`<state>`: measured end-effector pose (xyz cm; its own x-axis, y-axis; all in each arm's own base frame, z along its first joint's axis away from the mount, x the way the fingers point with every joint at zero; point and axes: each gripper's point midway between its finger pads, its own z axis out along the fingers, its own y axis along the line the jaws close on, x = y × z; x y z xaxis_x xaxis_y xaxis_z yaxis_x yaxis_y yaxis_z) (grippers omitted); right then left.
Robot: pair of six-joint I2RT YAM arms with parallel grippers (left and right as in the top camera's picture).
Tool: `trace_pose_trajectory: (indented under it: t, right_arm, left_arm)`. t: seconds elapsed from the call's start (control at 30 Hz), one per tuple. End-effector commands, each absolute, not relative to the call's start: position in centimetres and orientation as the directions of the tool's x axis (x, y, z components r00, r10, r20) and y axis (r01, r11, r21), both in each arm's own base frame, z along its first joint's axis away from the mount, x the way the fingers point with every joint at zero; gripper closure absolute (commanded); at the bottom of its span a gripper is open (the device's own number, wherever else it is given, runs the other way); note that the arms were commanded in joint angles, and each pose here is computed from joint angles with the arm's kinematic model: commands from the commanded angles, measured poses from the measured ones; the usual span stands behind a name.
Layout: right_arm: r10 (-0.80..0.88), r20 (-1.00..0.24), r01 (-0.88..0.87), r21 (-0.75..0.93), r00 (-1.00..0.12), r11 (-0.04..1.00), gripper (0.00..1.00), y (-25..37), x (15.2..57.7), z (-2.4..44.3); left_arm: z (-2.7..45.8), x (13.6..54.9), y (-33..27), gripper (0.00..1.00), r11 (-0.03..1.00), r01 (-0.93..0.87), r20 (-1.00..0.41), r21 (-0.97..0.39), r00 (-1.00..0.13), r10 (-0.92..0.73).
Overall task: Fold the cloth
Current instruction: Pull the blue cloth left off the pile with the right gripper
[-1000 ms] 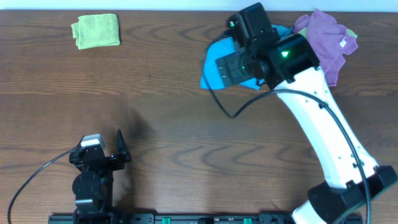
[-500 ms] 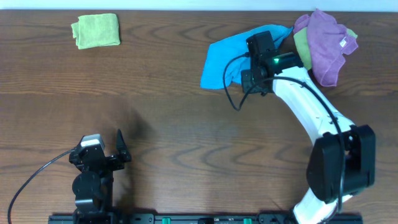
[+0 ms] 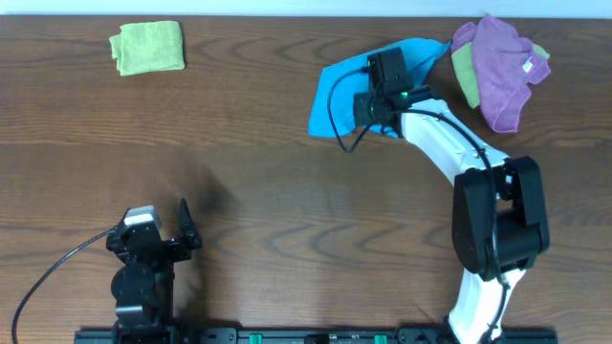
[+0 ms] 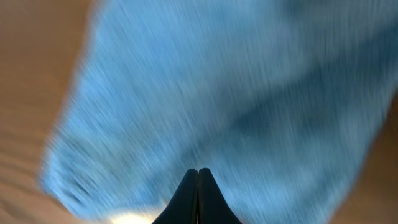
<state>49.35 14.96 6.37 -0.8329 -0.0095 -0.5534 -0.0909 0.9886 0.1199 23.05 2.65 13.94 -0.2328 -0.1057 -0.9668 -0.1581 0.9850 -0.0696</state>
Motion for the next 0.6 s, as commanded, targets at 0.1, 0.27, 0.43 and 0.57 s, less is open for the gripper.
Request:
trace_pose_trajectory:
  t: [0.1, 0.27, 0.43, 0.57]
  right_arm:
    - [0.066, -0.663, -0.128, 0.239, -0.746, 0.963, 0.98, 17.3, 53.2, 10.0]
    - [0.063, -0.668, -0.157, 0.264, -0.742, 0.952, 0.98, 18.8, 55.0, 8.3]
    - [0.066, -0.631, -0.172, 0.309, -0.773, 0.935, 0.98, 20.6, 56.8, 5.9]
    - [0.058, -0.604, -0.163, 0.306, -0.795, 0.938, 0.98, 20.8, 57.4, 4.7]
  left_arm:
    - [12.6, 23.0, 3.0, 0.05, 0.982, -0.178, -0.96, -0.056, -0.259, -0.102]
    - [12.6, 23.0, 3.1, 0.05, 0.982, -0.179, -0.961, -0.056, -0.259, -0.102]
    - [12.6, 23.0, 3.1, 0.04, 0.982, -0.179, -0.961, -0.056, -0.259, -0.102]
    - [12.6, 23.0, 3.1, 0.04, 0.982, -0.179, -0.961, -0.056, -0.259, -0.102]
